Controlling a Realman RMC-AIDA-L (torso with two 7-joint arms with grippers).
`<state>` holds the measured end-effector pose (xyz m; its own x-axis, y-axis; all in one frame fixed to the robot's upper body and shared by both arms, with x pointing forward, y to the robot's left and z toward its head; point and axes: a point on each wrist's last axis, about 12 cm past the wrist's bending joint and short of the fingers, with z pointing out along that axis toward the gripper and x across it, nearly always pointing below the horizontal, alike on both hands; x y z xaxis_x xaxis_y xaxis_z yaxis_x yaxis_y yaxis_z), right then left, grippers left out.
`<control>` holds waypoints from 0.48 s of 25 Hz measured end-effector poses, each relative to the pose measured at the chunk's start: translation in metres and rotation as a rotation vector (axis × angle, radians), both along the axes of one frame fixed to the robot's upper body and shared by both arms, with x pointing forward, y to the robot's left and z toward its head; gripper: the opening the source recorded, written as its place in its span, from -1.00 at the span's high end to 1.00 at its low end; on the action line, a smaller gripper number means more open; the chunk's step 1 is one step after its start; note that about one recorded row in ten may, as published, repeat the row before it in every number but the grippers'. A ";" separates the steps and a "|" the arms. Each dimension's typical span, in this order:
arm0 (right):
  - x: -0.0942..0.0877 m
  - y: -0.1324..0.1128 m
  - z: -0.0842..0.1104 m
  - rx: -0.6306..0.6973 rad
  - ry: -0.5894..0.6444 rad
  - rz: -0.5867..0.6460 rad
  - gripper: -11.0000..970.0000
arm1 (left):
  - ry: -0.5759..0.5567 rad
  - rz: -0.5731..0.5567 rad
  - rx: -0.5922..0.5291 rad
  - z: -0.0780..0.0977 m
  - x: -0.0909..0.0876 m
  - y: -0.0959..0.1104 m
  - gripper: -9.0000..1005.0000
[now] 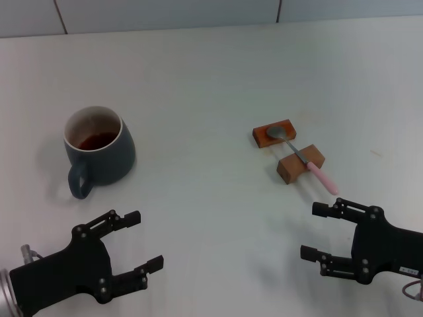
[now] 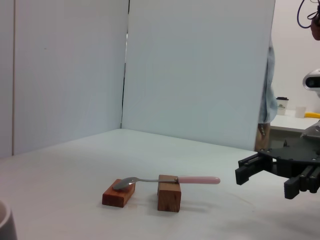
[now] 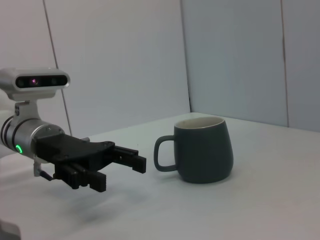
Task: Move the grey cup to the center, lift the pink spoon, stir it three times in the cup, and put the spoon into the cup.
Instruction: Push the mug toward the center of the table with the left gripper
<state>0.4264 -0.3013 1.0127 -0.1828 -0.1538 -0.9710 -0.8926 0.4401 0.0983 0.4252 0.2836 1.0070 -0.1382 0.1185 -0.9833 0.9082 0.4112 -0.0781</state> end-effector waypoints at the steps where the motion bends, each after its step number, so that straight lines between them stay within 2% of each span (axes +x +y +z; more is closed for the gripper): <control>1: 0.000 0.000 0.000 0.000 0.000 0.000 -0.60 | 0.000 0.000 0.000 0.000 0.000 0.000 -0.65; 12: 0.000 0.001 0.000 0.001 0.003 0.005 -0.60 | 0.001 -0.003 -0.001 0.000 0.000 0.000 -0.57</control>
<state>0.4262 -0.3000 1.0122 -0.1847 -0.1536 -0.9707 -0.8943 0.4359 0.1012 0.4247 0.2833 1.0070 -0.1384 0.1180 -0.9833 0.9092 0.4087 -0.0790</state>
